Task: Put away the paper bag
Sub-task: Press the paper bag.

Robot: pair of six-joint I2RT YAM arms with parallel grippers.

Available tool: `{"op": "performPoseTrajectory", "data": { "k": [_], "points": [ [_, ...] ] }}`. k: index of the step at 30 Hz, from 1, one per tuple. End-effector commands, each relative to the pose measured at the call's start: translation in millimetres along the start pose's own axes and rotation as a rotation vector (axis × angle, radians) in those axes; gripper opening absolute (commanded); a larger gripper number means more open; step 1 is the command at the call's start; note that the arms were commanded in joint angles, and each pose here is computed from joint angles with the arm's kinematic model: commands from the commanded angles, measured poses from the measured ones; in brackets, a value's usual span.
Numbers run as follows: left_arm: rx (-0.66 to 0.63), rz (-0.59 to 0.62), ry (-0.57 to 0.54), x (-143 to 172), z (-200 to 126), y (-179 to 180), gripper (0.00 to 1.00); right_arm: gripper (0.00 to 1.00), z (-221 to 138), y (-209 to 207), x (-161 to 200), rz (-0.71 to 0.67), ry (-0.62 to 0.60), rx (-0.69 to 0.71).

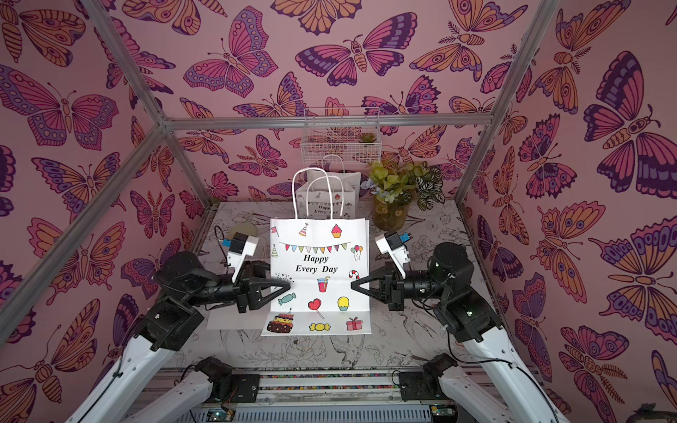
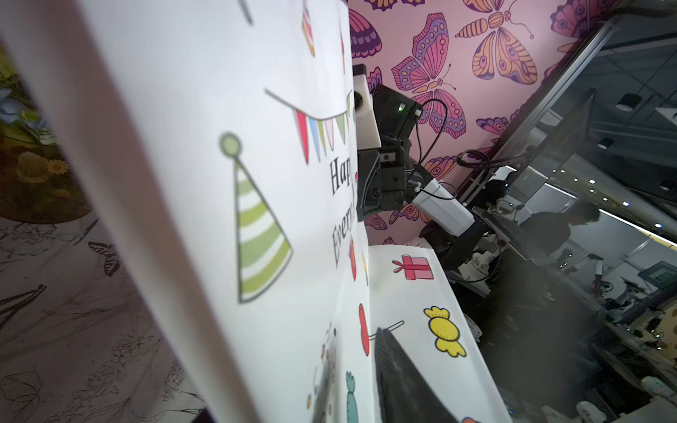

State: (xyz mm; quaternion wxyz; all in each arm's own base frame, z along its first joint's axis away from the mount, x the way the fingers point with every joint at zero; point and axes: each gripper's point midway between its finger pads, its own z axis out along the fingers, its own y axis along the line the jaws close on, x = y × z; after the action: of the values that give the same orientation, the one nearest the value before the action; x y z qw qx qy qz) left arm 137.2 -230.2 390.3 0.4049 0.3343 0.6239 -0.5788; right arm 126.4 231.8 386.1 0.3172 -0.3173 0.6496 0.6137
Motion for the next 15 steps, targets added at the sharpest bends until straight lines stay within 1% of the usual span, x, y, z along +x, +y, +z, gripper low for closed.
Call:
{"op": "performPoseTrajectory", "data": {
  "k": [1,3,10,14,15],
  "points": [
    [0.046,0.034,-0.003,-1.2,-3.7,-12.9,0.60,0.00,-1.3,10.0,-10.6,-0.054,-0.006,-0.008],
    [0.061,0.023,0.009,2.7,-3.4,-13.8,0.62,0.00,-1.0,9.9,-15.4,-0.060,-0.012,-0.007],
    [0.099,0.009,0.038,14.4,-4.7,-17.7,0.61,0.00,-1.9,15.6,-30.7,-0.095,-0.035,-0.016],
    [0.120,-0.002,0.056,21.3,-4.5,-18.5,0.57,0.00,-5.1,16.8,-35.8,-0.108,-0.047,-0.010],
    [0.120,-0.007,0.059,22.6,-4.4,-17.7,0.54,0.00,-5.5,17.6,-36.6,-0.109,-0.048,-0.013]
  ]
}}
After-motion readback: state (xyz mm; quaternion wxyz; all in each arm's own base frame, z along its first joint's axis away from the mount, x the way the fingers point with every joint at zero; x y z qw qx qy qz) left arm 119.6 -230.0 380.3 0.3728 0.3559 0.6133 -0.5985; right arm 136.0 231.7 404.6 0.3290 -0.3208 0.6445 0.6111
